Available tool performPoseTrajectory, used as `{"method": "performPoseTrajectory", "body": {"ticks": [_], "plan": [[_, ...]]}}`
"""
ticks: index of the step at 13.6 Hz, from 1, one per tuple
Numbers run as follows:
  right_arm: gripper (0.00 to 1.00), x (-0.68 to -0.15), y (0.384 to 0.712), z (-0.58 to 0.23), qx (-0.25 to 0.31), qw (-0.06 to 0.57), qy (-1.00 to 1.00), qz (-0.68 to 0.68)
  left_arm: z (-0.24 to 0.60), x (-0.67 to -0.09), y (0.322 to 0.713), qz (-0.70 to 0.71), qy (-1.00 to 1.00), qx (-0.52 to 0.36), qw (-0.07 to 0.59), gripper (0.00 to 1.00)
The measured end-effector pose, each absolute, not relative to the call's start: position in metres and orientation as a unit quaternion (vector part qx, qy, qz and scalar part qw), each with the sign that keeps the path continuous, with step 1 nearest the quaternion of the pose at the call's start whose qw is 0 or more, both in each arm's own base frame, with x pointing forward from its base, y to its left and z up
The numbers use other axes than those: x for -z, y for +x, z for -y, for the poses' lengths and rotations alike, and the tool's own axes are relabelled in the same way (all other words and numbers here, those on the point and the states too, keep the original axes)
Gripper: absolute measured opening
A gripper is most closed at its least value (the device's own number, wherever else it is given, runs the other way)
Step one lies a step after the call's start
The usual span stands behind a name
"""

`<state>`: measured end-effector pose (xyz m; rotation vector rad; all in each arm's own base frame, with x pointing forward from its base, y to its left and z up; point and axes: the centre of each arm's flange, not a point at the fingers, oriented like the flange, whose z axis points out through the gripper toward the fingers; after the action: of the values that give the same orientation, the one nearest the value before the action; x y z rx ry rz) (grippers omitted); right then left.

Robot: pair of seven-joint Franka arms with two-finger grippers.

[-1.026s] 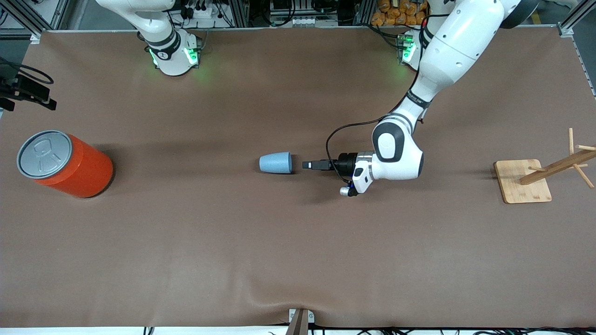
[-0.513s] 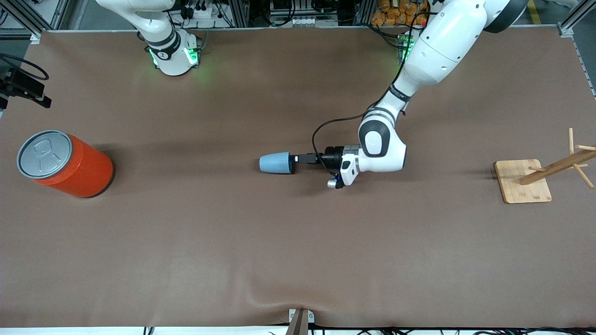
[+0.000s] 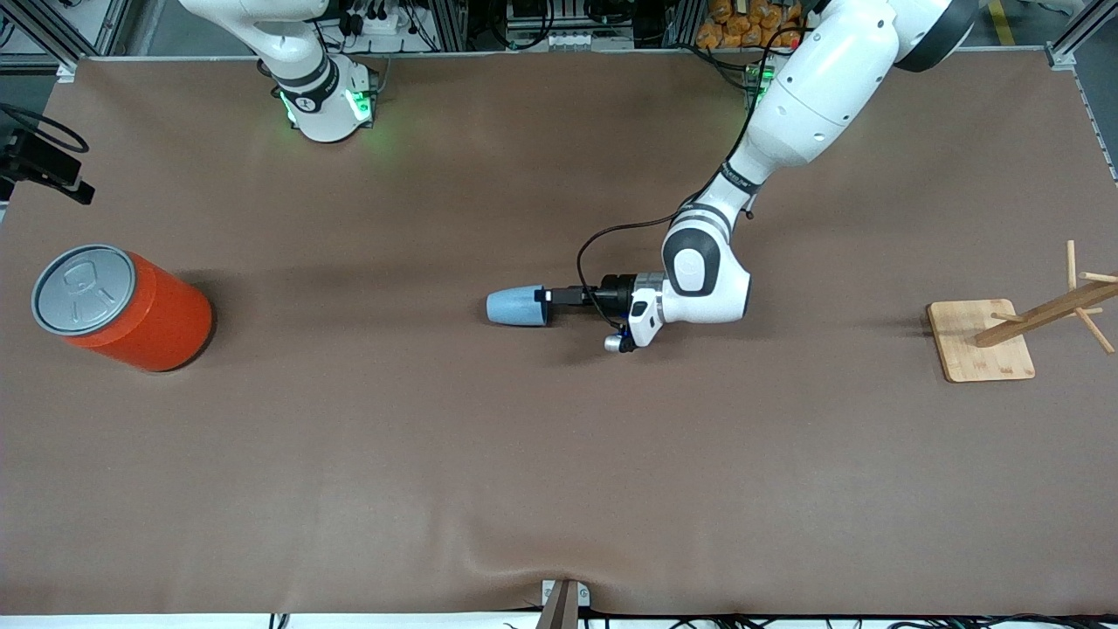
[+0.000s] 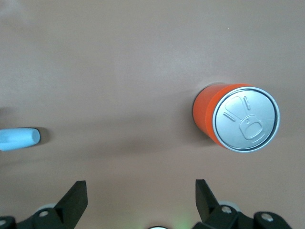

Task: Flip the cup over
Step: 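Grasp the lying cup by its base with the left gripper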

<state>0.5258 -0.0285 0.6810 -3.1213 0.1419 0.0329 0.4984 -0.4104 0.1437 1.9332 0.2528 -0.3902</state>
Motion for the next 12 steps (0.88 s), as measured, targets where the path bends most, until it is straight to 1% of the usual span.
{"method": "performPoseTrajectory", "body": {"ticks": [1, 2, 3, 4, 5, 6, 7, 9, 11, 12], "plan": [[1.00, -0.683, 0.526, 0.023, -0.009, 0.008, -0.999, -0.046, 0.415, -0.141, 0.497, -0.108, 0.816, 0.163, 0.544, 0.75], [1.00, -0.684, 0.526, 0.020, -0.009, 0.008, -0.999, -0.045, 0.419, -0.140, 0.497, -0.109, 0.816, 0.161, 0.544, 0.75], [1.00, -0.684, 0.524, 0.019, -0.013, 0.008, -0.999, -0.044, 0.423, -0.139, 0.496, -0.110, 0.816, 0.159, 0.544, 0.70], [1.00, -0.683, 0.522, 0.019, -0.021, 0.008, -0.999, -0.044, 0.427, -0.138, 0.496, -0.111, 0.817, 0.158, 0.544, 0.70], [1.00, -0.684, 0.521, 0.019, -0.024, 0.008, -0.999, -0.044, 0.430, -0.137, 0.494, -0.112, 0.817, 0.158, 0.543, 0.64], [1.00, -0.687, 0.521, 0.020, -0.022, 0.008, -0.999, -0.045, 0.432, -0.136, 0.493, -0.111, 0.818, 0.156, 0.542, 0.64], [1.00, -0.690, 0.520, 0.020, -0.018, 0.008, -0.999, -0.046, 0.433, -0.134, 0.493, -0.105, 0.819, 0.152, 0.543, 0.59], [1.00, -0.695, 0.519, 0.020, -0.016, 0.008, -0.999, -0.046, 0.430, -0.128, 0.494, -0.092, 0.825, 0.136, 0.541, 0.33], [1.00, -0.694, 0.519, 0.019, -0.019, 0.008, -0.999, -0.044, 0.428, -0.131, 0.501, -0.093, 0.824, 0.116, 0.546, 0.15], [1.00, -0.692, 0.520, 0.017, -0.022, 0.008, -0.999, -0.043, 0.429, -0.134, 0.505, -0.094, 0.823, 0.111, 0.548, 0.10]]}}
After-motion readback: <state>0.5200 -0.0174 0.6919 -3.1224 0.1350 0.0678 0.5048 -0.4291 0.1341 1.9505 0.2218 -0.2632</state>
